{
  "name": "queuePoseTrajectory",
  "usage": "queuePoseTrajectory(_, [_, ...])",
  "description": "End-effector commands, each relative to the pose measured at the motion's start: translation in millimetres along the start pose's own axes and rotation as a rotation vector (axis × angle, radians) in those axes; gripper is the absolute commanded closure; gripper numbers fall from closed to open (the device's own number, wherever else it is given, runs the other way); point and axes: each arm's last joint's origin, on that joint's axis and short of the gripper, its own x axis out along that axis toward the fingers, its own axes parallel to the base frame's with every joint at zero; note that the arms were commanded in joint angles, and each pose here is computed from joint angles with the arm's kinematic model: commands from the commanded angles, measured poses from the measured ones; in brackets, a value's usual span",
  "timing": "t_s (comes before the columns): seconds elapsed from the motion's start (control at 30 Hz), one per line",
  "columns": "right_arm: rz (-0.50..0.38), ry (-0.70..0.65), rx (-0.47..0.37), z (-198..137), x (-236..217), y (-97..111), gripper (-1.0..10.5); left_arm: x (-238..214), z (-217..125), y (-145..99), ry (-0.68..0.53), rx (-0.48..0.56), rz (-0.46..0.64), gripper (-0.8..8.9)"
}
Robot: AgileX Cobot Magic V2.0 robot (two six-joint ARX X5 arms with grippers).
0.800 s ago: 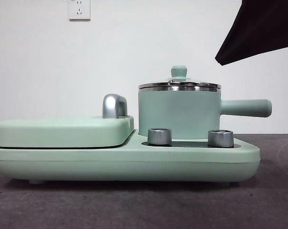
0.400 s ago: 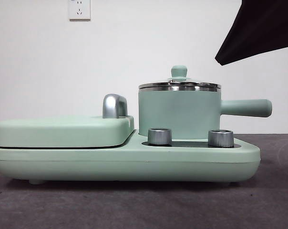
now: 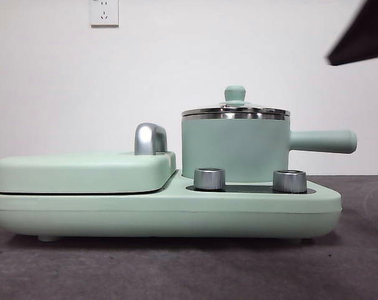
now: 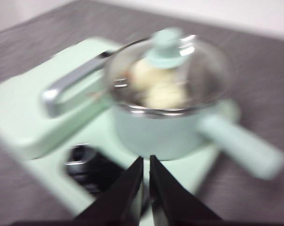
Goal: Put the buns in a small steamer
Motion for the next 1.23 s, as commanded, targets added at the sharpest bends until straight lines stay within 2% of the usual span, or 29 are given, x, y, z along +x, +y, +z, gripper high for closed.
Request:
queuePoseTrajectory(0.03, [-0.147, -0.108, -0.069, -19, -13, -11, 9.3, 2, -6, 0, 0.009, -0.003, 0.001, 7.93])
queuePoseTrajectory(0.1, [-0.262, -0.157, -0.077, -36, -20, -18, 9.3, 2, -6, 0, 0.009, -0.003, 0.001, 7.93])
queuePoseTrajectory(0.17, [-0.338, -0.183, -0.069, -50, -25, -23, 9.3, 2, -6, 0, 0.009, -0.003, 0.001, 7.93])
queuePoseTrajectory(0.37, [-0.436, -0.216, -0.043, -82, -27, -32, 9.3, 2, -6, 0, 0.009, -0.003, 0.001, 7.93])
queuePoseTrajectory(0.57, [-0.452, -0.223, -0.037, -97, -24, -34, 9.3, 2, -6, 0, 0.009, -0.002, 0.001, 7.93])
queuePoseTrajectory(1.23, [-0.453, -0.22, -0.039, -97, -24, -34, 9.3, 2, -6, 0, 0.009, -0.002, 0.001, 7.93])
